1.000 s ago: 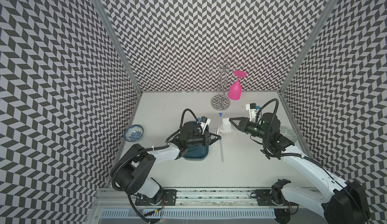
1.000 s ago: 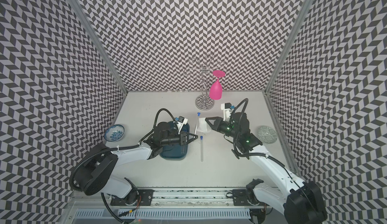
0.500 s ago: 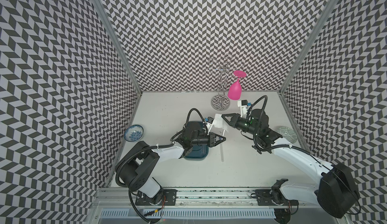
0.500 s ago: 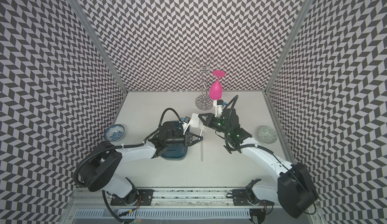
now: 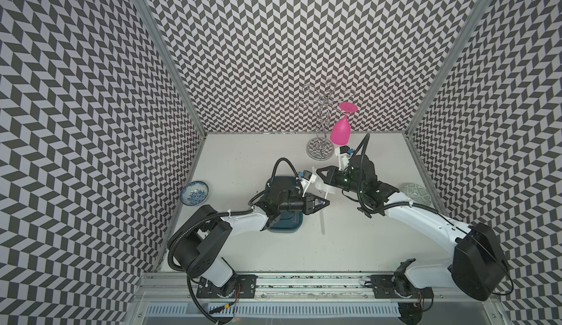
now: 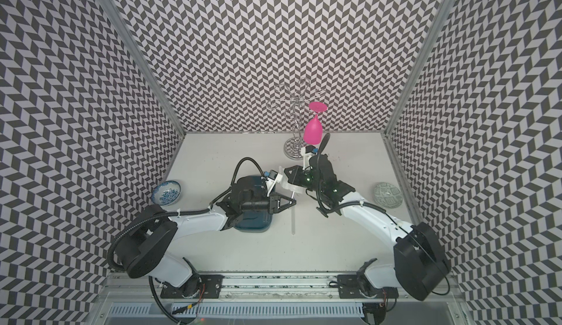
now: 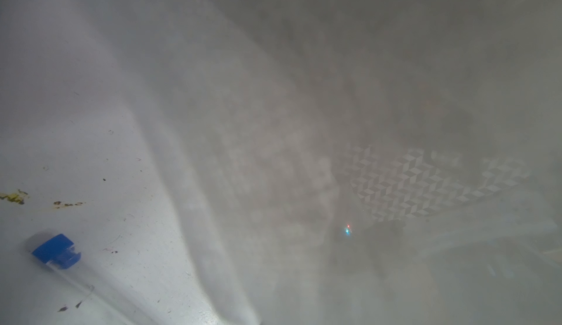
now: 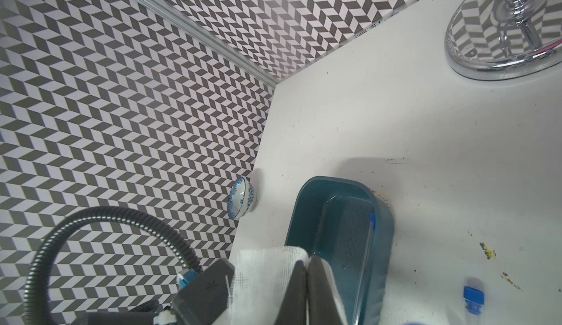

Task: Wipe the exteriors of test tubes
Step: Place the cleaning item in the test tube, then wipe the dirt from the test tube.

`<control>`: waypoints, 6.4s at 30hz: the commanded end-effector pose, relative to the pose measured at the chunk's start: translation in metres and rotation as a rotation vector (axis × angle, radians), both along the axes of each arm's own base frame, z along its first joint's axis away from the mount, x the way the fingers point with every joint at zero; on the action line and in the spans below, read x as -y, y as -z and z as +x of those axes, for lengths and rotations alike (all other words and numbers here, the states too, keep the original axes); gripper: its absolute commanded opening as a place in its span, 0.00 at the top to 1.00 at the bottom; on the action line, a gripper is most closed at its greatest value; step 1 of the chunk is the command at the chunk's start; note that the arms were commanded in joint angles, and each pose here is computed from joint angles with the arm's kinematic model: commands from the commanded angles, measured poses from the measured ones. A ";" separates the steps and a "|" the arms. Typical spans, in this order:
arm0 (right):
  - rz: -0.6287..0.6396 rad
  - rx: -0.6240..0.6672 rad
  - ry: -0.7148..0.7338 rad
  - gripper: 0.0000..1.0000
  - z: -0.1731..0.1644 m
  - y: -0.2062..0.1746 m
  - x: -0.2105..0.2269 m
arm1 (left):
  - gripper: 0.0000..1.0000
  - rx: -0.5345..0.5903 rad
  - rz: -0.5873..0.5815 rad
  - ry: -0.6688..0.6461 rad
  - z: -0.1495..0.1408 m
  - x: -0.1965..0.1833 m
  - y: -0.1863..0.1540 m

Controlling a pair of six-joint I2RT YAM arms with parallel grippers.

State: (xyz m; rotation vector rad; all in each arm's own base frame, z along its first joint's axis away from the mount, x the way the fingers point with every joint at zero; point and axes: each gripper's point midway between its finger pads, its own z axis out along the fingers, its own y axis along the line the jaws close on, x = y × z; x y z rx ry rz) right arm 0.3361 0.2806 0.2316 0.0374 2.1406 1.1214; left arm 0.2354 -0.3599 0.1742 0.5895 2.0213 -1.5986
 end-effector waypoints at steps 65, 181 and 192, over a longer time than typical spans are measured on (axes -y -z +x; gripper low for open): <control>-0.091 -0.003 -0.137 0.58 -0.049 0.020 0.005 | 0.85 0.030 -0.021 -0.061 0.011 -0.021 -0.006; 0.095 0.040 -0.428 0.81 -0.060 0.065 -0.050 | 0.84 0.023 -0.131 -0.101 0.016 -0.046 -0.031; 0.051 0.114 -0.448 0.81 -0.035 0.046 -0.061 | 0.84 0.013 -0.131 -0.097 0.015 -0.046 -0.029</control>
